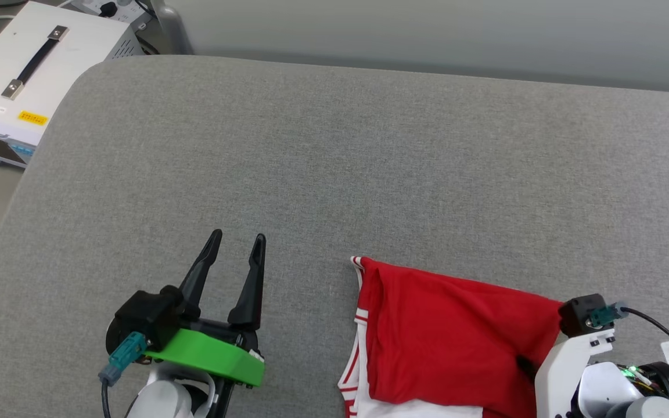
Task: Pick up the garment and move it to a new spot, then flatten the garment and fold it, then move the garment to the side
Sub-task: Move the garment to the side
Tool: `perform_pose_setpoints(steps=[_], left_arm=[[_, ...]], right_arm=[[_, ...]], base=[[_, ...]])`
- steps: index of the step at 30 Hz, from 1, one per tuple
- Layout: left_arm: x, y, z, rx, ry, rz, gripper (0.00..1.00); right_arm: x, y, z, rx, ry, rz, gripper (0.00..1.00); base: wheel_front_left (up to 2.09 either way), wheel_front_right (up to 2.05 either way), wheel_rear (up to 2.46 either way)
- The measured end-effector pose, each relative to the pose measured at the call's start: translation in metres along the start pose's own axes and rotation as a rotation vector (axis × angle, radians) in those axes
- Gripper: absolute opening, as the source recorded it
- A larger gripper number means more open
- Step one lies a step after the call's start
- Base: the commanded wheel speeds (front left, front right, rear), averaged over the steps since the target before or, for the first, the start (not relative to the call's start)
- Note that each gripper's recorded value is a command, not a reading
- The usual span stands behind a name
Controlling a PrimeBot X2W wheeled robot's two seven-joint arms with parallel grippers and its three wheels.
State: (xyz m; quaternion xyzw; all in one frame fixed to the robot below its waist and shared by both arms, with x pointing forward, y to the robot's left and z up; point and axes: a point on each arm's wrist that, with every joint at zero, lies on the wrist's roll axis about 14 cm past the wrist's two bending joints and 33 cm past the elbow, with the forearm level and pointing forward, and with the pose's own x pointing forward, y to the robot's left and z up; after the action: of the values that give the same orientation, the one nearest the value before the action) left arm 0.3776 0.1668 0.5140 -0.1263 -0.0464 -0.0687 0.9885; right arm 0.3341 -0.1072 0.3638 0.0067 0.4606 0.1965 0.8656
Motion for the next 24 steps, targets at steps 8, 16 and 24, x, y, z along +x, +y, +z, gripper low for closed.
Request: perform_pose_setpoints(steps=[8, 16, 24], left_arm=[[0.004, -0.015, -0.001, -0.009, -0.001, -0.047, 1.00], [0.014, -0.047, -0.007, -0.037, 0.012, -0.145, 1.00], [0.030, -0.096, -0.016, -0.077, 0.027, -0.297, 1.00]], right_arm=[[-0.008, -0.004, 0.012, -0.040, -0.073, -0.020, 0.00], [-0.042, -0.046, 0.026, -0.297, -0.122, -0.179, 0.00], [-0.099, -0.120, 0.033, -0.478, -0.064, -0.417, 0.00]], base=[[0.00, 0.00, 0.00], [0.00, 0.00, 0.00], [0.00, 0.00, 0.00]])
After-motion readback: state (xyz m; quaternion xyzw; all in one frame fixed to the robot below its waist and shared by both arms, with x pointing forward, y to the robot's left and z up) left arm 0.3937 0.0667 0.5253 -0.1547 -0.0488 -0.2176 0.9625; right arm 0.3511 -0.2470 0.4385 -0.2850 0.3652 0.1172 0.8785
